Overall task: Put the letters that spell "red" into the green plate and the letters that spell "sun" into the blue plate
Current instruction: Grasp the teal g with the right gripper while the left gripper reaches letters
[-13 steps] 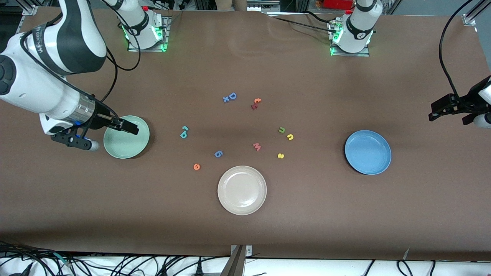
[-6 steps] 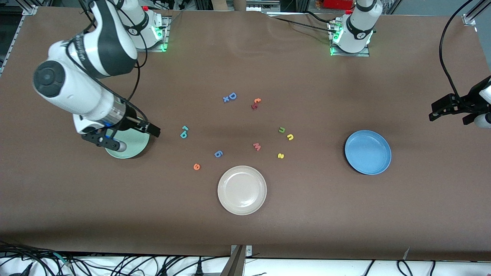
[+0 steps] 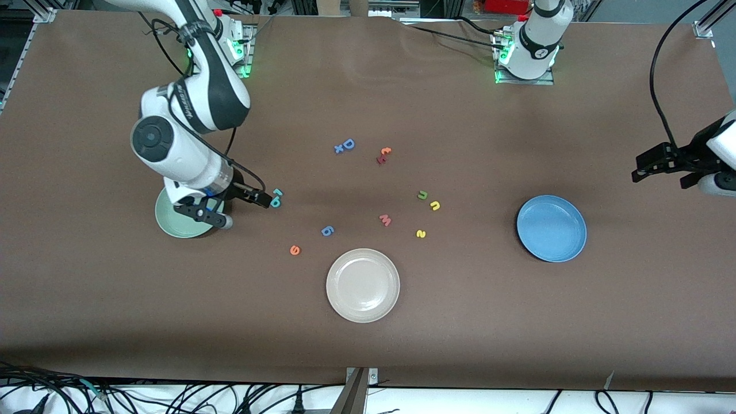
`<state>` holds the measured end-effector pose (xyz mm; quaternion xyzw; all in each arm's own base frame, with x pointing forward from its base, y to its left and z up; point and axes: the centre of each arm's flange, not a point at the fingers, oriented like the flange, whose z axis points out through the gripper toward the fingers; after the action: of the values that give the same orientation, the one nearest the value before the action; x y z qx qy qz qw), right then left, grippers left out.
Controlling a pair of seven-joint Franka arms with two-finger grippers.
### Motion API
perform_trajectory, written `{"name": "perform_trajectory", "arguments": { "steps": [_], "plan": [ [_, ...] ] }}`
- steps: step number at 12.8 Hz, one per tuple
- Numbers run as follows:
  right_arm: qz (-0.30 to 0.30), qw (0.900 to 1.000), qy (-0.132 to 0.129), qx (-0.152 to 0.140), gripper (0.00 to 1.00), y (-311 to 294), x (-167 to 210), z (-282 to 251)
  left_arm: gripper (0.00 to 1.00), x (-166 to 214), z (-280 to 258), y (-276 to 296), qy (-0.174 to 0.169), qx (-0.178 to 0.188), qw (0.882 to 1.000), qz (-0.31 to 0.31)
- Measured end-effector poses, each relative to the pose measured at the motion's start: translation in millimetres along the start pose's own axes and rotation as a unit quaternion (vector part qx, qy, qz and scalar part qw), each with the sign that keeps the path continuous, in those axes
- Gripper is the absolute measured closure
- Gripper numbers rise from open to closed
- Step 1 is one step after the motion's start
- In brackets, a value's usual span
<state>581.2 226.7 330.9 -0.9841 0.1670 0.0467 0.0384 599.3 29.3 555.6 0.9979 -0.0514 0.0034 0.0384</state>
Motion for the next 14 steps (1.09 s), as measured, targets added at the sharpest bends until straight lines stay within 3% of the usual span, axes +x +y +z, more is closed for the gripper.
{"name": "perform_trajectory", "arguments": {
  "steps": [2,6,10,14],
  "plan": [
    [0.002,1.000,0.000,-0.006,0.00,5,-3,30,0.00,11,26,18,-0.019,-0.017,1.000,0.009],
    [0.007,1.000,0.021,-0.003,0.00,3,-14,76,0.00,34,96,49,-0.065,-0.017,0.997,0.024],
    [0.012,1.000,0.026,0.000,0.00,-5,-19,80,0.00,58,172,83,-0.080,-0.008,0.996,0.046],
    [0.013,1.000,0.026,0.000,0.00,-5,-19,80,0.00,70,227,106,-0.079,-0.025,0.995,0.047]
  ]
}}
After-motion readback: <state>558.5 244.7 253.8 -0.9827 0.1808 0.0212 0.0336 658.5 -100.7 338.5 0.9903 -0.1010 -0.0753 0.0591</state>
